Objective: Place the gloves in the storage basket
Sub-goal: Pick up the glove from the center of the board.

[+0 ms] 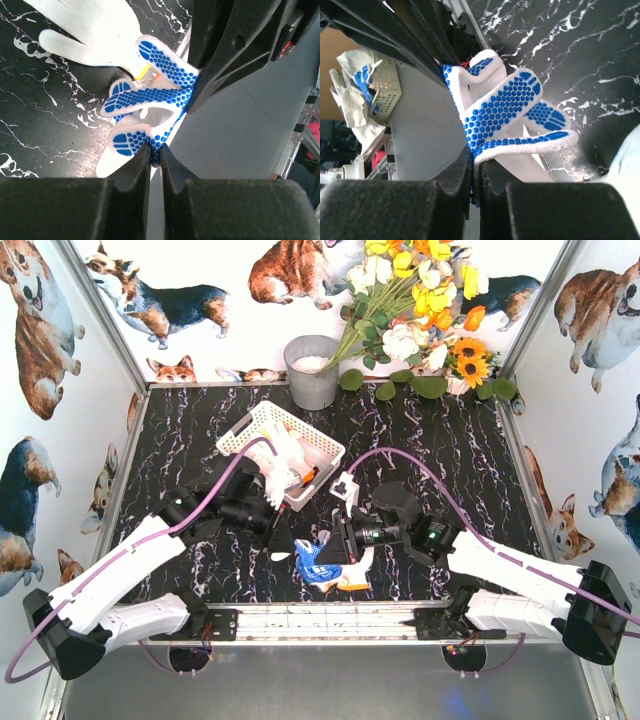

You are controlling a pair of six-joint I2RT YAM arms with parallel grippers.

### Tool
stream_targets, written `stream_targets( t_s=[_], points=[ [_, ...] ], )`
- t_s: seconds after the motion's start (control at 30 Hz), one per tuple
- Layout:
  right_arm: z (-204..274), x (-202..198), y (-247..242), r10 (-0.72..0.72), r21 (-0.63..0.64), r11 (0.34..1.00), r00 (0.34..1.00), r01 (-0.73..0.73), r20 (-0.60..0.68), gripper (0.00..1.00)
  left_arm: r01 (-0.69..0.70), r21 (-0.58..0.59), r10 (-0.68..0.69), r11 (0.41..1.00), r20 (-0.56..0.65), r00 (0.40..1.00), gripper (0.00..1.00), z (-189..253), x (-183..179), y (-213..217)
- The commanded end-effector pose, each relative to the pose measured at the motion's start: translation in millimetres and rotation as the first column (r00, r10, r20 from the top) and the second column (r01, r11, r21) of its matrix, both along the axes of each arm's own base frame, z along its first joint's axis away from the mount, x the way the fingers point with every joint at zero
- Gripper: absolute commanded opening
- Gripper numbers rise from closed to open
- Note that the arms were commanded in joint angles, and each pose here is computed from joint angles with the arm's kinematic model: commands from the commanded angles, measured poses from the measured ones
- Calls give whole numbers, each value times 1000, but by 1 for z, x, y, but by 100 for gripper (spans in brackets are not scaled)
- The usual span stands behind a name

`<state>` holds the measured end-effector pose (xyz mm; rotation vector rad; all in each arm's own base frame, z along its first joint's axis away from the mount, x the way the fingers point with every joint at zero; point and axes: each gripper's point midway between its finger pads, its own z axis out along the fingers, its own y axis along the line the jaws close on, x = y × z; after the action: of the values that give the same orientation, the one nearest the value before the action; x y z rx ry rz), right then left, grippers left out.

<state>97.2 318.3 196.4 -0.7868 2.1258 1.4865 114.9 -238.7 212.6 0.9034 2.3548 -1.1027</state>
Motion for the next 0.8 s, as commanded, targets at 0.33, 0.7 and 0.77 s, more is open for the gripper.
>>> stream_targets(
  t_s=[0.33,0.7,0.77],
  points=[
    [-84,62,-55,-475,-369,832,876,415,-86,0,-237,56,235,970,53,971,57,-39,59,-15],
    [-69,70,-44,-467,-404,828,877,390,-110,0,-369,-16,369,929,95,925,70,-39,71,-8],
    [-48,68,-28,-417,-322,878,897,354,-148,0,-412,-33,412,911,123,903,72,-34,76,-2]
  ],
)
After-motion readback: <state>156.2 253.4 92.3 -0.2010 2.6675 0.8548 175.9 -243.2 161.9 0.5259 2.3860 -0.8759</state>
